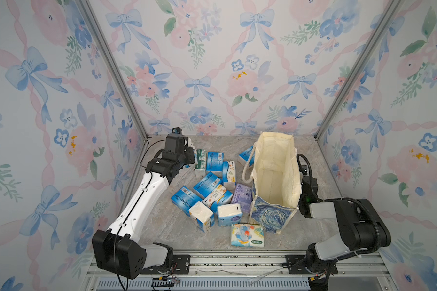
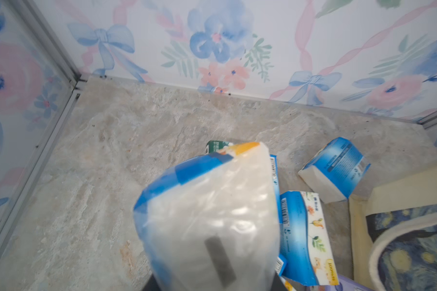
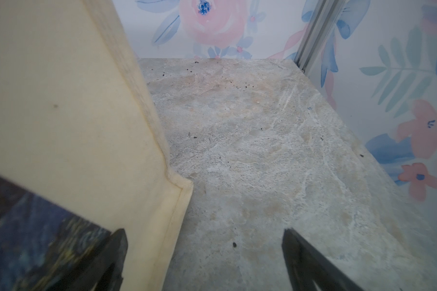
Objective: Put tissues into the canvas bag
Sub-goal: Pick up the pack of facial tissues from the center of the board, then place the pack of facial tissues in the canvas bag, then adjust the canvas bag at the center of the board.
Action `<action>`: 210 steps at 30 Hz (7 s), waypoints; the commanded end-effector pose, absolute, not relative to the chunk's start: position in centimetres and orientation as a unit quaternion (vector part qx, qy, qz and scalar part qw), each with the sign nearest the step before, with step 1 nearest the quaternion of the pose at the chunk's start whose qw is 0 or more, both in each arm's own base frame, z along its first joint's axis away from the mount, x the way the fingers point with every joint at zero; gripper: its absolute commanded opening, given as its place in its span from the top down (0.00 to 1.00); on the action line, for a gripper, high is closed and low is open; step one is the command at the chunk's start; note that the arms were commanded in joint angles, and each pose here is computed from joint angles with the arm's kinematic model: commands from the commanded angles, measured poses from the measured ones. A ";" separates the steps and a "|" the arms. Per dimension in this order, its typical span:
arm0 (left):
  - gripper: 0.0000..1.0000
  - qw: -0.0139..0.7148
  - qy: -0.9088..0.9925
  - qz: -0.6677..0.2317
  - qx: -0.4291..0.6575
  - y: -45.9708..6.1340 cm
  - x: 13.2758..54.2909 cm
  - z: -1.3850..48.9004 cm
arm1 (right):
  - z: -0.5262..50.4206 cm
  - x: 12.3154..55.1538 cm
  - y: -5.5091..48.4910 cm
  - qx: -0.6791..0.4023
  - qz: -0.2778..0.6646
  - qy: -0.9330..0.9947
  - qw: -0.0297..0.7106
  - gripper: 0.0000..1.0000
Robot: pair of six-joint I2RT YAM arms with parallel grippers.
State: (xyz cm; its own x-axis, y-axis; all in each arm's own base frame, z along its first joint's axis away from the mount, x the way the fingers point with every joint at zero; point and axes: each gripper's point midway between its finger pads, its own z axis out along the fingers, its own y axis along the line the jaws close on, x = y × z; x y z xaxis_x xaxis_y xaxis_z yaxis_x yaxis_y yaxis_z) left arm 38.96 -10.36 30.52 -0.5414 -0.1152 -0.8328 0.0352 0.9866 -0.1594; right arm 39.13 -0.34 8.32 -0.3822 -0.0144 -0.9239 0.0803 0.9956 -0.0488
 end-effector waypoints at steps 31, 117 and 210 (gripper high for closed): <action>0.84 0.464 0.747 -0.315 0.358 -46.5 37.0 34.9 | 9.5 39.9 -0.2 0.017 -0.041 0.819 0.572 0.03; 0.37 0.453 0.813 -0.222 0.291 -39.3 40.0 33.4 | 29.6 30.4 5.5 0.056 0.209 0.872 0.440 0.46; 0.28 0.437 0.846 -0.203 0.228 -35.8 42.7 30.6 | 33.2 40.7 2.0 0.032 0.200 0.829 0.521 0.24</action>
